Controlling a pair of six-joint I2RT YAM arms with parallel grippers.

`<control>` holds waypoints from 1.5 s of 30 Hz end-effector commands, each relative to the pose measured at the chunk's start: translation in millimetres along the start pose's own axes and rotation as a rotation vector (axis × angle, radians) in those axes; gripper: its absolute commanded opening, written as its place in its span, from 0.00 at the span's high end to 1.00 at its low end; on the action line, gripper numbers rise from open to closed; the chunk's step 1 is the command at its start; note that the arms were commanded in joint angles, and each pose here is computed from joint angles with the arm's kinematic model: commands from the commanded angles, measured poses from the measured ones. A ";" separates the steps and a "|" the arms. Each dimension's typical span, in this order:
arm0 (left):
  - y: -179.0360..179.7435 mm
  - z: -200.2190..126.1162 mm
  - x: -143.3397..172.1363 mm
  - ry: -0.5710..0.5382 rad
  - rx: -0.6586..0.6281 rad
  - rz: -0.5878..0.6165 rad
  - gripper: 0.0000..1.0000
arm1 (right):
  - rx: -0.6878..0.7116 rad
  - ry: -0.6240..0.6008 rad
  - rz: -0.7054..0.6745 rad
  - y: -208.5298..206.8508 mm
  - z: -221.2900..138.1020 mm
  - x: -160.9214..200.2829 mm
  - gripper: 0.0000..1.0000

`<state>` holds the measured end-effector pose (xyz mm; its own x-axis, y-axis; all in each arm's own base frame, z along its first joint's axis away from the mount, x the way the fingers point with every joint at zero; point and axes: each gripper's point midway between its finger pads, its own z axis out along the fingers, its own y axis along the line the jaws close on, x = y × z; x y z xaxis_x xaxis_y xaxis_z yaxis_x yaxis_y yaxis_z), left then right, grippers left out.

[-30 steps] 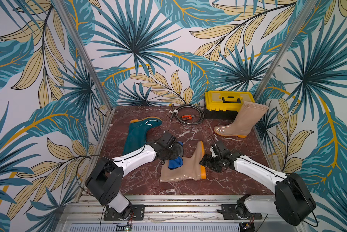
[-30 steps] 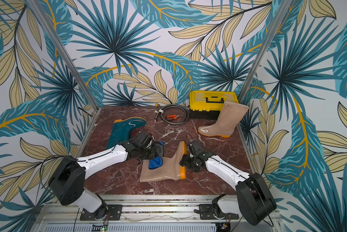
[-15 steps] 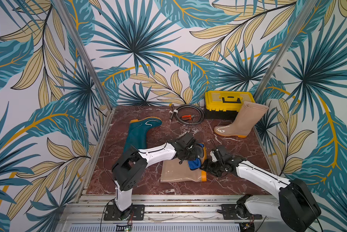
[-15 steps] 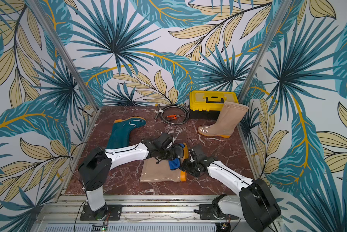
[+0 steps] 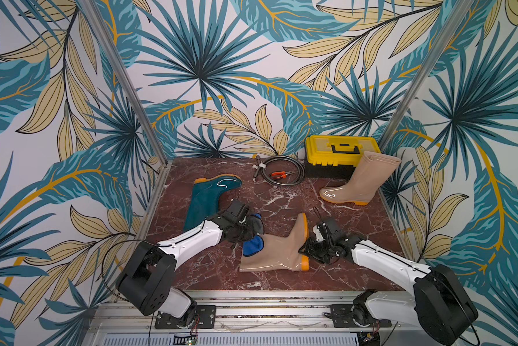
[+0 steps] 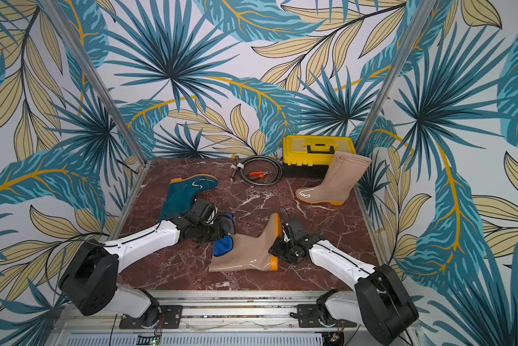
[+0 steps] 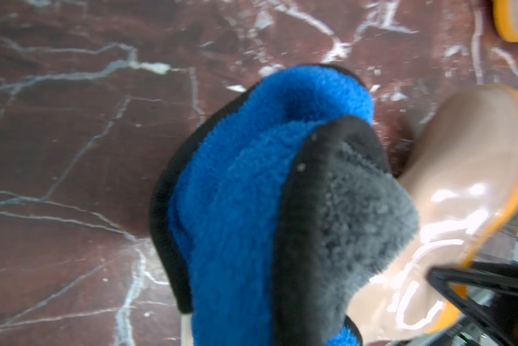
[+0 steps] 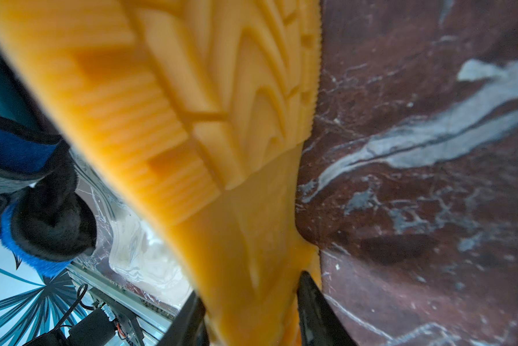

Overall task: Wipe the rubber boots with a cloth
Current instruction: Wipe the dirt off the rubber boot.

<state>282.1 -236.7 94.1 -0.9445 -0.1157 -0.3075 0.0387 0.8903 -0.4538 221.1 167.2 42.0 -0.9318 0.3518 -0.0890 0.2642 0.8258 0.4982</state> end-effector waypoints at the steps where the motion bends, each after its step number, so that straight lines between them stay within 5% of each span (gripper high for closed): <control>1: -58.8 -8.7 -5.8 -0.048 0.085 0.070 1.00 | 0.214 0.130 0.088 -65.6 18.1 42.4 0.67; 6: -118.8 35.1 8.9 0.020 0.140 0.144 1.00 | 0.214 0.114 0.085 -68.8 16.4 42.8 0.77; 10: -122.4 69.0 3.5 0.061 0.130 0.167 1.00 | 0.216 0.105 0.095 -74.3 19.1 44.7 0.83; 15: -39.4 79.6 -4.4 0.115 0.028 0.057 1.00 | 0.195 0.111 0.128 -80.8 27.1 52.1 0.84; 19: 23.8 44.0 -4.8 0.101 -0.051 -0.025 1.00 | 0.192 0.108 0.131 -81.0 29.6 51.1 0.84; 23: 49.8 5.0 -7.2 0.044 -0.089 -0.053 1.00 | 0.177 0.108 0.147 -79.8 32.7 51.4 0.85; 27: 15.5 -13.1 -11.0 0.007 -0.010 -0.054 1.00 | 0.158 0.110 0.151 -75.5 31.8 51.2 0.90; 32: -90.8 -13.0 -1.5 -0.023 0.106 0.092 1.00 | 0.108 0.079 0.135 -64.3 21.2 47.3 0.94; 36: -154.7 17.4 27.5 0.022 0.179 0.175 1.00 | 0.087 0.039 0.101 -56.4 9.8 40.4 0.80; 41: -133.7 65.5 52.4 0.094 0.107 0.147 1.00 | 0.095 -0.013 0.099 -58.7 4.8 33.7 0.84; 45: -71.9 75.6 57.3 0.135 0.007 0.090 1.00 | 0.101 -0.018 0.131 -59.3 10.6 30.5 0.90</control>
<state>242.1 -379.8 66.6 -0.9597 0.0837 -0.2681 0.2118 0.8425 -0.4953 219.8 161.0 47.4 -0.8843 0.4346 -0.1705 0.2624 0.7648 0.5884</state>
